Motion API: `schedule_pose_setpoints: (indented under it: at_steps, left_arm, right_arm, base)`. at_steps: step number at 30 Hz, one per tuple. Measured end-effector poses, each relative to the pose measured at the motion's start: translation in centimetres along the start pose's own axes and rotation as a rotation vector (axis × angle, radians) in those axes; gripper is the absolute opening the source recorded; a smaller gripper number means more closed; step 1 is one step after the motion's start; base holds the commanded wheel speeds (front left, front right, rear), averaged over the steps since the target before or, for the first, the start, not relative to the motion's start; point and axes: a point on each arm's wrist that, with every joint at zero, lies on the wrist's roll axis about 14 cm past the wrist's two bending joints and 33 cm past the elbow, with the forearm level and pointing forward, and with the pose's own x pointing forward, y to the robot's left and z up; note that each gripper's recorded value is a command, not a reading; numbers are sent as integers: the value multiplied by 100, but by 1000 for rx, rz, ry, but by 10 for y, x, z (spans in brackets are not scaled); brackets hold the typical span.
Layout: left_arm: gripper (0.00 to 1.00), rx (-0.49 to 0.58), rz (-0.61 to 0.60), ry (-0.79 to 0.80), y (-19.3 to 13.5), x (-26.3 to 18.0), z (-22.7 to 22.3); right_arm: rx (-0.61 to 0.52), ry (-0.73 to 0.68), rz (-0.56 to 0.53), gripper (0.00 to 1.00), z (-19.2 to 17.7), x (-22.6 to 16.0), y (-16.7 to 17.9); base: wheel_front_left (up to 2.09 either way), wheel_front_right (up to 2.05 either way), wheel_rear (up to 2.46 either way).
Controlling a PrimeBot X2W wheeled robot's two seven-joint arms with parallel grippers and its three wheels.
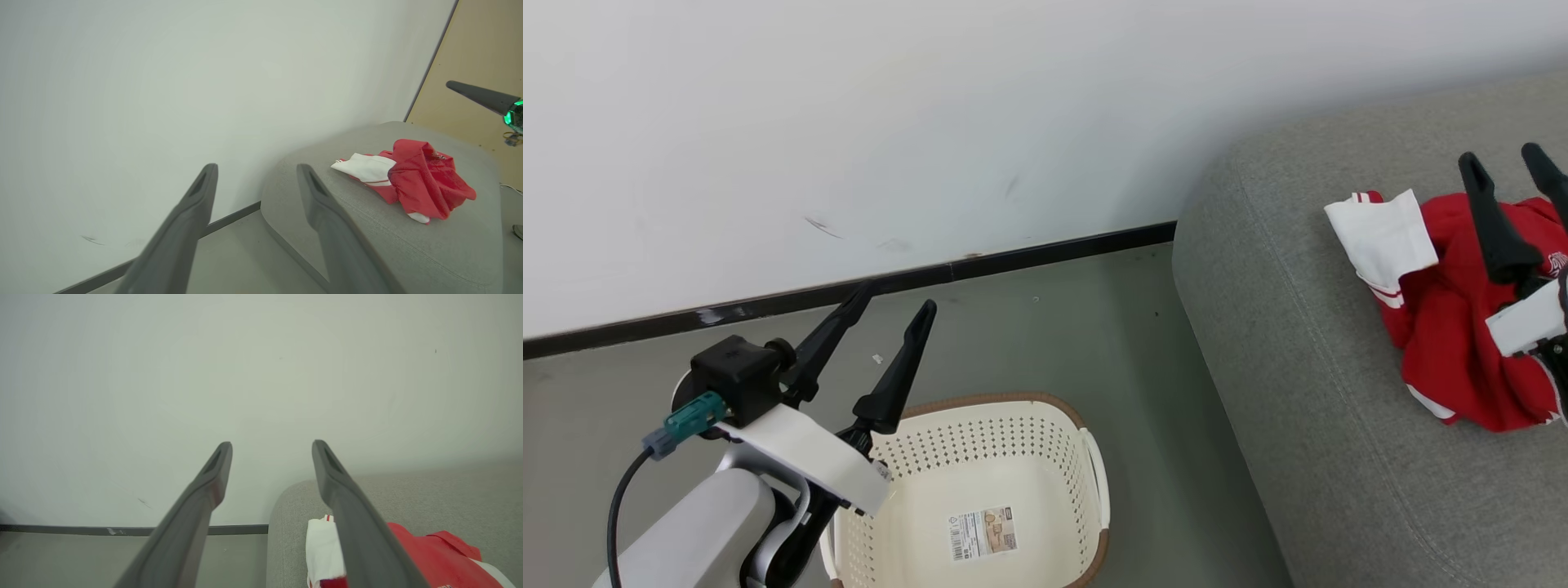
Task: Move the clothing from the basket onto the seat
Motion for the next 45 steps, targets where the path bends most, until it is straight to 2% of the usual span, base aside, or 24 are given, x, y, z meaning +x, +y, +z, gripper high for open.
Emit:
schedule_pose_setpoints:
  at_steps: [5,19,24,29,33,38,41,45]
  left_arm:
    - [100,-3,88,-11,18,-18,5]
    - [100,15,429,-35,87,-92,16]
    - [100,13,500,-59,95,-112,21]
    - [100,25,558,-98,103,-128,30]
    - [100,37,618,-124,109,-146,34]
    - [100,50,698,-176,119,-163,44]
    - [100,91,717,-199,121,-168,53]
    - [100,114,742,-155,119,-179,37]
  right_arm:
    - [18,0,42,100,-9,-1,22]
    - [57,-9,132,100,-24,-2,72]
    - [119,-24,148,100,-26,-7,92]
    - [143,21,159,100,-45,-20,107]
    - [239,37,136,100,-56,-30,123]
    - [236,43,136,100,-60,-36,129]
    - [248,66,161,100,-68,-44,144]
    - [233,89,183,100,-75,-51,155]
  base:
    - [0,0,0]
    - [0,0,0]
    - [0,0,0]
    - [0,0,0]
    - [0,0,0]
    - [0,0,0]
    - [0,0,0]
    - [0,0,0]
